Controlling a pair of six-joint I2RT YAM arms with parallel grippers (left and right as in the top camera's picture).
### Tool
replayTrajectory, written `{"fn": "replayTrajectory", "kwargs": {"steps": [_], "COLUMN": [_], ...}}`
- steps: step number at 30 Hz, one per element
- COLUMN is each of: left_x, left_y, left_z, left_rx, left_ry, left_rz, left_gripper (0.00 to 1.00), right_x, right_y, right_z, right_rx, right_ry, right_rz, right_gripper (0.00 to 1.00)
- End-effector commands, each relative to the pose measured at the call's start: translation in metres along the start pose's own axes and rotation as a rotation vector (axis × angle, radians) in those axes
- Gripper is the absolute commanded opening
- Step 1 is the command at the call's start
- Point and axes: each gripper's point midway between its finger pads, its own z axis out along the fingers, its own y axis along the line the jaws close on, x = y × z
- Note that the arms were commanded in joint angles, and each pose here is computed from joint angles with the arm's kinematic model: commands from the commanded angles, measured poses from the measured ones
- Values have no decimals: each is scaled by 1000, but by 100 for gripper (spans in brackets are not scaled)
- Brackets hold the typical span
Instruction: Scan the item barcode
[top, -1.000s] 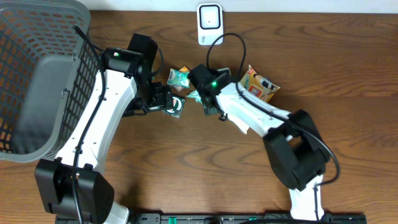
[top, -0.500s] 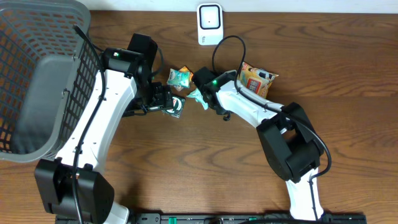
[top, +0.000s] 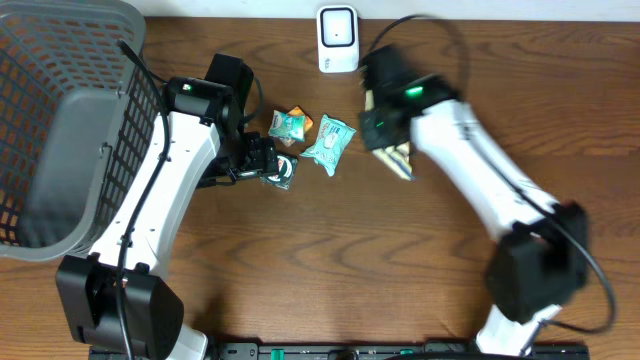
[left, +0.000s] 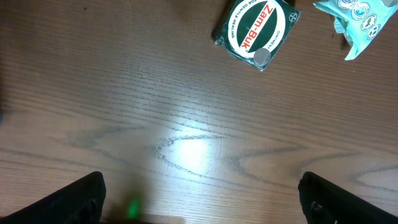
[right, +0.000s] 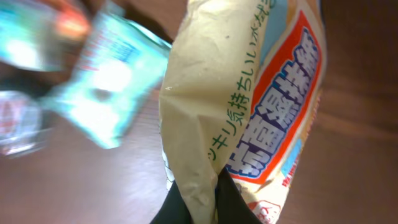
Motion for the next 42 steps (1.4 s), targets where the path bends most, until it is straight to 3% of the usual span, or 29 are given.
{"fn": "replayTrajectory", "kwargs": {"steps": [1, 4, 11, 13, 18, 22, 26, 31, 36, 42], "left_x": [-1, -1, -1, -1, -1, -1, -1, -1, -1, -1], "left_y": [0, 0, 0, 0, 0, 0, 0, 0, 0, 0], "left_z": [-2, -2, -2, -2, -2, -2, -2, -2, -2, -2], "left_rx": [-2, -2, -2, -2, -2, -2, -2, -2, -2, -2], "left_ry": [-1, -1, -1, -1, -1, -1, -1, -1, -1, -1], "left_rz": [6, 6, 6, 6, 6, 6, 6, 6, 6, 6], "left_gripper": [98, 98, 98, 98, 98, 98, 97, 98, 98, 98], "right_x": [-3, -1, 22, 32, 44, 41, 27, 4, -23, -46], "right_y": [36, 35, -14, -32, -98, -141, -154, -158, -160, -153], "right_z": [-34, -53, -17, 2, 36, 29, 7, -1, 8, 31], "right_rx": [-488, -818, -994, -975, -744, -604, -583, -535, -465, -343], "right_ry": [-16, -54, -32, -25, 36, 20, -36, -117, -230, -287], "right_rz": [-140, -136, 108, 160, 384, 460, 460, 391, 283, 185], "right_gripper": [1, 1, 1, 2, 24, 41, 61, 68, 99, 99]}}
